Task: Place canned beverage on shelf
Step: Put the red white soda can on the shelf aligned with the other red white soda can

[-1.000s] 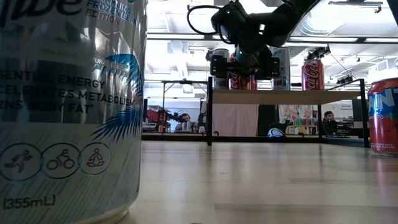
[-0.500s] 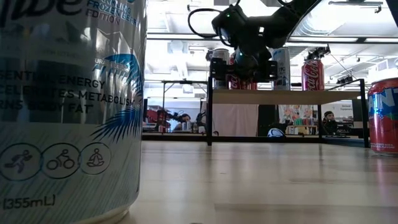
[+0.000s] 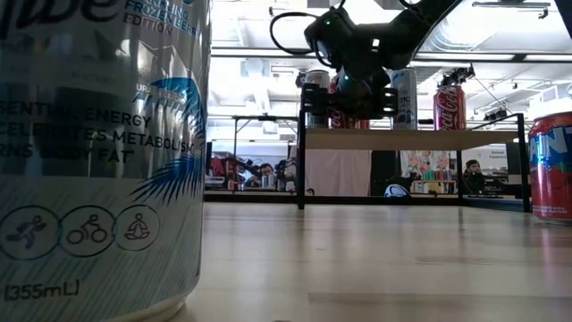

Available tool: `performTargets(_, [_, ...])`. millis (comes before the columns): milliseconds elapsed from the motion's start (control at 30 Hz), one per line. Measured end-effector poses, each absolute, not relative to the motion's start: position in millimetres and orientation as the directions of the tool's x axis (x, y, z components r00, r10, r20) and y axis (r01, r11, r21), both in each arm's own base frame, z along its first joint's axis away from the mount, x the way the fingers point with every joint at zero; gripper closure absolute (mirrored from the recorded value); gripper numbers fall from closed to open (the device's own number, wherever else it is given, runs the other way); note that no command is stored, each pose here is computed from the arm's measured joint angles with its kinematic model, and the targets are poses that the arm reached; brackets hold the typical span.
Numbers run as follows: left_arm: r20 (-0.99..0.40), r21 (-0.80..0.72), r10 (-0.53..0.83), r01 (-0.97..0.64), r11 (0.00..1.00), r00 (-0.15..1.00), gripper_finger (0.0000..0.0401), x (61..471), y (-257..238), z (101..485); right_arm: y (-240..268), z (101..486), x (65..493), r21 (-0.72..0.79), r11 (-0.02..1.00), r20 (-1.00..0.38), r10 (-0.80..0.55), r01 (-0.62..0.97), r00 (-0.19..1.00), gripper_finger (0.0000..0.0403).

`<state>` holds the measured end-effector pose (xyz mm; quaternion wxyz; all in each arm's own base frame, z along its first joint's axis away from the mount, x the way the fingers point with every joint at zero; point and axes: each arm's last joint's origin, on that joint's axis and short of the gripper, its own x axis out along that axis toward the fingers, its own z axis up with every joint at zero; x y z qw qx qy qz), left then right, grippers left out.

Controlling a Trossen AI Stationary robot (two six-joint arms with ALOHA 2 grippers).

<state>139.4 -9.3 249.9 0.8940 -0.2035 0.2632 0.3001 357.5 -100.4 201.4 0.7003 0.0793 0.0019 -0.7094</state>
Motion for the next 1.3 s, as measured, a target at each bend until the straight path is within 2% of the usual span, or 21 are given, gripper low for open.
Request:
performTargets(233, [-0.593, -0.206, 0.429, -0.644, 0.737, 0.681, 0.0064, 139.4, -9.3, 249.9, -100.4, 201.5, 357.5, 0.108, -0.016, -0.117, -0.993, 0.994, -0.004, 0.0104])
performTargets(700, [-0.593, -0.206, 0.43, -0.644, 0.737, 0.681, 0.0064, 139.4, -9.2, 249.9, -86.1, 201.7, 360.7, 0.107, 0.007, -0.107, -0.994, 0.994, 0.019, 0.0103])
performTargets(1000, [-0.593, -0.206, 0.429, -0.644, 0.737, 0.681, 0.0064, 139.4, -9.3, 249.9, -61.2, 201.4, 359.3, 0.048, -0.068, -0.015, -0.998, 0.997, -0.067, 0.0103])
performTargets(1133, [-0.593, -0.206, 0.429, -0.644, 0.737, 0.681, 0.0064, 139.3, -9.3, 249.9, -55.8, 198.6, 357.9, 0.024, -0.063, -0.009, -0.998, 0.998, -0.062, 0.0104])
performTargets(1300, [-0.593, -0.205, 0.429, -0.644, 0.737, 0.681, 0.0064, 139.4, -9.2, 249.8, -53.9, 202.6, 348.9, 0.068, -0.055, -0.016, -0.998, 0.996, -0.054, 0.0104])
